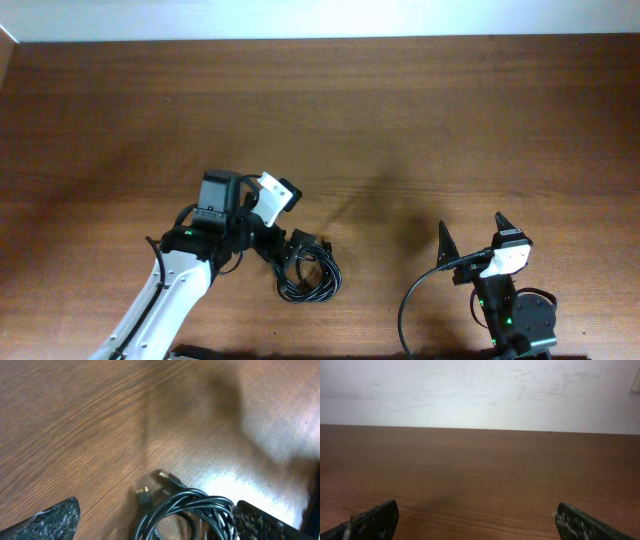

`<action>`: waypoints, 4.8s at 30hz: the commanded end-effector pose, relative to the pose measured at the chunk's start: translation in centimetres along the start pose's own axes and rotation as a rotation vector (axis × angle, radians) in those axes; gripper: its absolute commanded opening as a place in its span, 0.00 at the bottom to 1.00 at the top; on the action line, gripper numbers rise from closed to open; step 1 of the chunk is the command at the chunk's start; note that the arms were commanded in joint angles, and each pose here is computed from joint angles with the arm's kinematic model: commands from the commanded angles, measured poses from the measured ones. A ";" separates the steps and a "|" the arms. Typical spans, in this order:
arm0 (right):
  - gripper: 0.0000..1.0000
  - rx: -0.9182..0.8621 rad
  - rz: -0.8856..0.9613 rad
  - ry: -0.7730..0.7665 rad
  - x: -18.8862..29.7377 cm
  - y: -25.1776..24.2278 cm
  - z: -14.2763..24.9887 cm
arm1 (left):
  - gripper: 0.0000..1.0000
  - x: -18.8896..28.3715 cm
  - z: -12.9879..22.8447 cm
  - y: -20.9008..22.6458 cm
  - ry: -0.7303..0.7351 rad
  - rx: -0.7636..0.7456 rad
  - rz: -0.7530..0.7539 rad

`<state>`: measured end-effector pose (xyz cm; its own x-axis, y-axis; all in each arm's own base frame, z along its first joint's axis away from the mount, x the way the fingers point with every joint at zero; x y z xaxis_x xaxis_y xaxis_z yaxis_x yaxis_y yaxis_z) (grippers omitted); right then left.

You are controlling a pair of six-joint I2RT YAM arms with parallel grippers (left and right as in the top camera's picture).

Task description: Untangle cables

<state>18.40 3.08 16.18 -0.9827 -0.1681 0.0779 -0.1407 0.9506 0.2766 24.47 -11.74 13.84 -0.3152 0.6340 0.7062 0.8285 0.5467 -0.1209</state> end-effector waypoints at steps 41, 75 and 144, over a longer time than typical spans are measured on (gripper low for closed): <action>0.99 -0.011 0.000 0.002 0.0 -0.1 0.2 | 0.99 -3.6 3.4 -2.8 0.303 -0.324 0.103; 0.99 -0.011 0.000 0.002 0.0 -0.1 0.2 | 0.00 -2.6 -10.0 -2.3 -0.041 -0.191 -0.309; 0.04 -0.464 -0.184 0.908 -4.0 10.1 -6.6 | 0.00 -0.6 -4.9 5.3 -0.144 0.921 -0.742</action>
<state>22.42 13.79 23.42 -0.3384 -0.7040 0.6244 -0.1121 0.6890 0.7160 28.08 -20.62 18.51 -0.5444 0.4834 0.6855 0.2559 0.8740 -0.4131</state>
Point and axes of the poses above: each gripper's point midway between its finger pads, its own x axis back along the fingers, its own y axis along the line the jaws close on, z = x × y, the point moved 6 cm from there along x, back along the fingers, and after that the axes turned 13 degrees about -x, right-handed, at the moved point
